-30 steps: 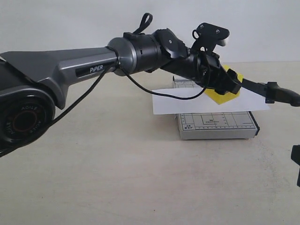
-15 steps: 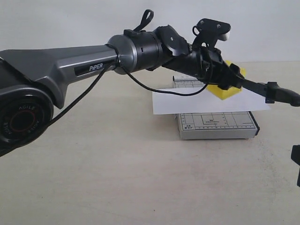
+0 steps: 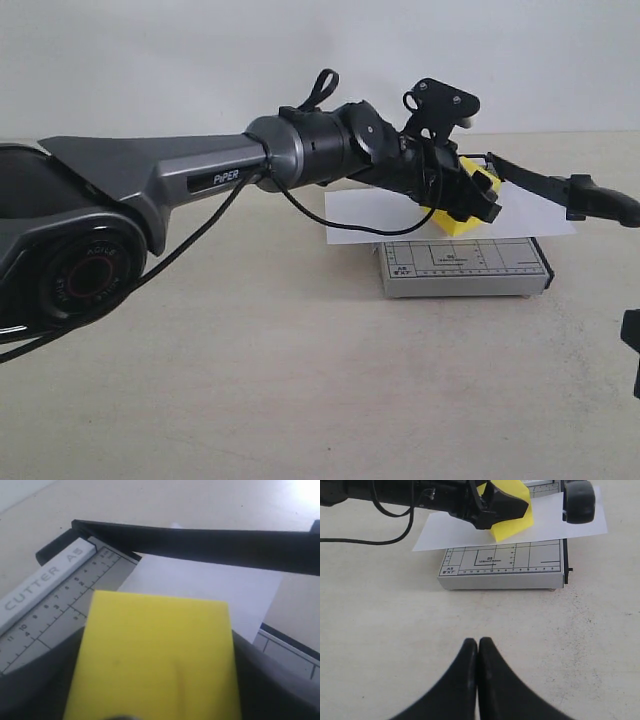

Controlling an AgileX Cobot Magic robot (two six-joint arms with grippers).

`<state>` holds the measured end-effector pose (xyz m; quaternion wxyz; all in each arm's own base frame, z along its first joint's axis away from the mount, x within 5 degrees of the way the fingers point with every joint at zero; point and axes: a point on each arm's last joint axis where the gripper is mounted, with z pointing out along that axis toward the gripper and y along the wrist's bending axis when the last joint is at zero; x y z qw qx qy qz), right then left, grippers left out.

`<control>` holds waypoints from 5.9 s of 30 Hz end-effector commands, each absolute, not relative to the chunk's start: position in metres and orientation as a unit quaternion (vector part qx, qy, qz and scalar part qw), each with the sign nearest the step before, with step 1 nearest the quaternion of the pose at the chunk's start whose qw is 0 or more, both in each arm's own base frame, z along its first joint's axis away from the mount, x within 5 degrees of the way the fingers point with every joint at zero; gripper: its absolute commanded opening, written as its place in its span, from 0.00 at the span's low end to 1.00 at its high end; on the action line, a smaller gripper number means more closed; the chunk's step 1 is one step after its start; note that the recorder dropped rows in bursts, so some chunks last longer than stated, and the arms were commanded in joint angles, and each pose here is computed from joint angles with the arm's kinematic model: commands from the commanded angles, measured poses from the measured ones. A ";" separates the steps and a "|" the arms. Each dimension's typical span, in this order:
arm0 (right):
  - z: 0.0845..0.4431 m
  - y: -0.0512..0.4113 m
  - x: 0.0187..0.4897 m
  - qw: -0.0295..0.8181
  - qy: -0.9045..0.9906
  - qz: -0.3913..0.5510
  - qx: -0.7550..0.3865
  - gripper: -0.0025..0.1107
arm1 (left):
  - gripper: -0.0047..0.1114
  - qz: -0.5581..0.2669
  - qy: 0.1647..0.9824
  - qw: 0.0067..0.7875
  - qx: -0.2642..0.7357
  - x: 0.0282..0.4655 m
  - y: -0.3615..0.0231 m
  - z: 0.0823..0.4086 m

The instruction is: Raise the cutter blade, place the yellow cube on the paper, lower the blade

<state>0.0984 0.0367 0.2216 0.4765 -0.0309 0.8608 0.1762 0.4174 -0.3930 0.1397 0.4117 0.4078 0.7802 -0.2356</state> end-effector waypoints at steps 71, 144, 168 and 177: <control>0.221 0.037 0.099 0.475 0.861 0.178 -0.027 0.02 | 0.91 -0.297 0.684 0.440 0.500 0.335 -0.448 0.233; 0.221 0.037 0.099 0.477 0.861 0.177 -0.030 0.02 | 0.08 0.042 0.727 0.633 0.264 0.137 -0.071 0.308; 0.220 0.037 0.098 0.471 0.863 0.180 -0.027 0.02 | 0.08 -0.189 0.820 0.529 0.106 0.179 -0.072 0.264; 0.220 0.037 0.098 0.471 0.863 0.180 -0.027 0.02 | 0.08 -0.272 0.765 0.573 -0.110 0.202 0.031 0.285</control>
